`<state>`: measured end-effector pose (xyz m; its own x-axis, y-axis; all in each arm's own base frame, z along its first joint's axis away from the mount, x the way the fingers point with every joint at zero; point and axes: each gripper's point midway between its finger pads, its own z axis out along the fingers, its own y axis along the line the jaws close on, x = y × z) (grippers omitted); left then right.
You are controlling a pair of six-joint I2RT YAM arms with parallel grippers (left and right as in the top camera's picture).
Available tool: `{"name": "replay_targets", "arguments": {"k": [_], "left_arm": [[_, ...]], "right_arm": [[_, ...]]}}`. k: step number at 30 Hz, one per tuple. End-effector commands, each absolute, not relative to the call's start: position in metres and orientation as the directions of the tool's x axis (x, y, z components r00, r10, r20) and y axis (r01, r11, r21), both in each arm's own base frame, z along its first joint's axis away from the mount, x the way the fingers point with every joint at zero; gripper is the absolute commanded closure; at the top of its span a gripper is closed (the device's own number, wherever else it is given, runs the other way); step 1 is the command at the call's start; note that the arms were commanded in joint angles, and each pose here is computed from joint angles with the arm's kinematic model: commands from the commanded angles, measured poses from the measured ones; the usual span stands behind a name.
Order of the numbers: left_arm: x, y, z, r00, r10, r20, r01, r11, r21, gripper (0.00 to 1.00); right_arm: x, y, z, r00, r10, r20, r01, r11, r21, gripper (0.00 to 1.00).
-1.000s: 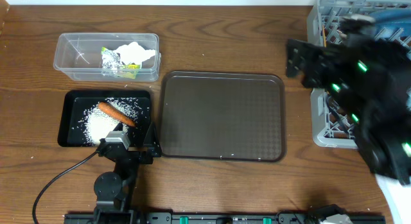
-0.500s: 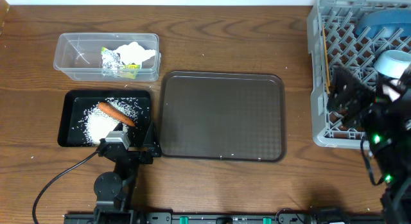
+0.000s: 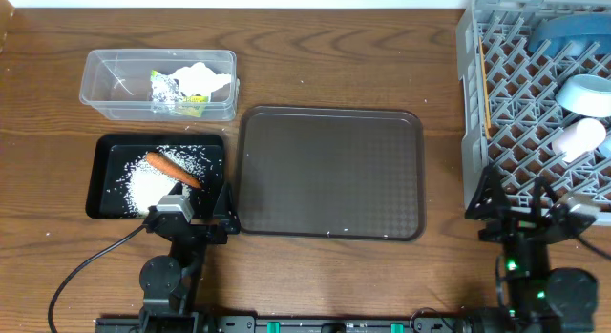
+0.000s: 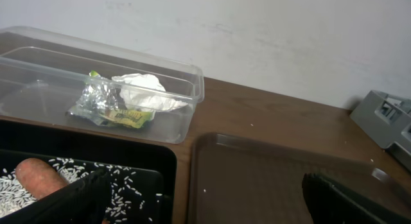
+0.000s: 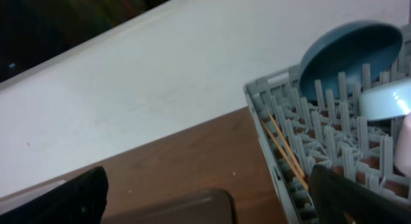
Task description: Sort waste into correct bins and load items into the dishwasher rack
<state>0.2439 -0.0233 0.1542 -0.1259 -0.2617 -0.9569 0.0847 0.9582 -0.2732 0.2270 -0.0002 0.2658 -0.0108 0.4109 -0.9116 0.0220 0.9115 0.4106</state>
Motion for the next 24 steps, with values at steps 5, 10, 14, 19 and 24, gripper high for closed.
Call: {"name": "replay_targets", "arguments": {"k": [5,10,14,19,24], "left_arm": [[0.243,-0.024,0.139,-0.170,-0.244,-0.955,0.083,0.962,-0.261,0.02],[0.243,-0.025,0.139,-0.170,-0.244,-0.955,0.084,0.962,-0.261,0.02],[0.243,-0.025,0.139,-0.170,-0.244,-0.955,0.084,0.962,-0.261,0.02],[0.243,-0.024,0.139,-0.170,-0.244,-0.955,0.083,0.962,-0.261,0.02],[0.243,-0.025,0.139,-0.170,-0.244,-0.955,0.084,0.962,-0.261,0.02]], "right_arm": [[0.233,-0.004,0.227,0.038,0.368,-0.929,0.022,0.929,0.369,0.01],[0.238,-0.009,0.218,0.083,0.338,-0.937,0.031,0.939,0.342,0.01],[0.241,-0.012,0.210,0.093,0.297,-0.950,0.035,0.953,0.301,0.01],[0.245,-0.011,0.204,0.122,0.243,-0.962,0.022,0.969,0.247,0.01],[0.245,-0.008,0.205,0.125,0.126,-0.984,0.019,0.991,0.130,0.01]]}}
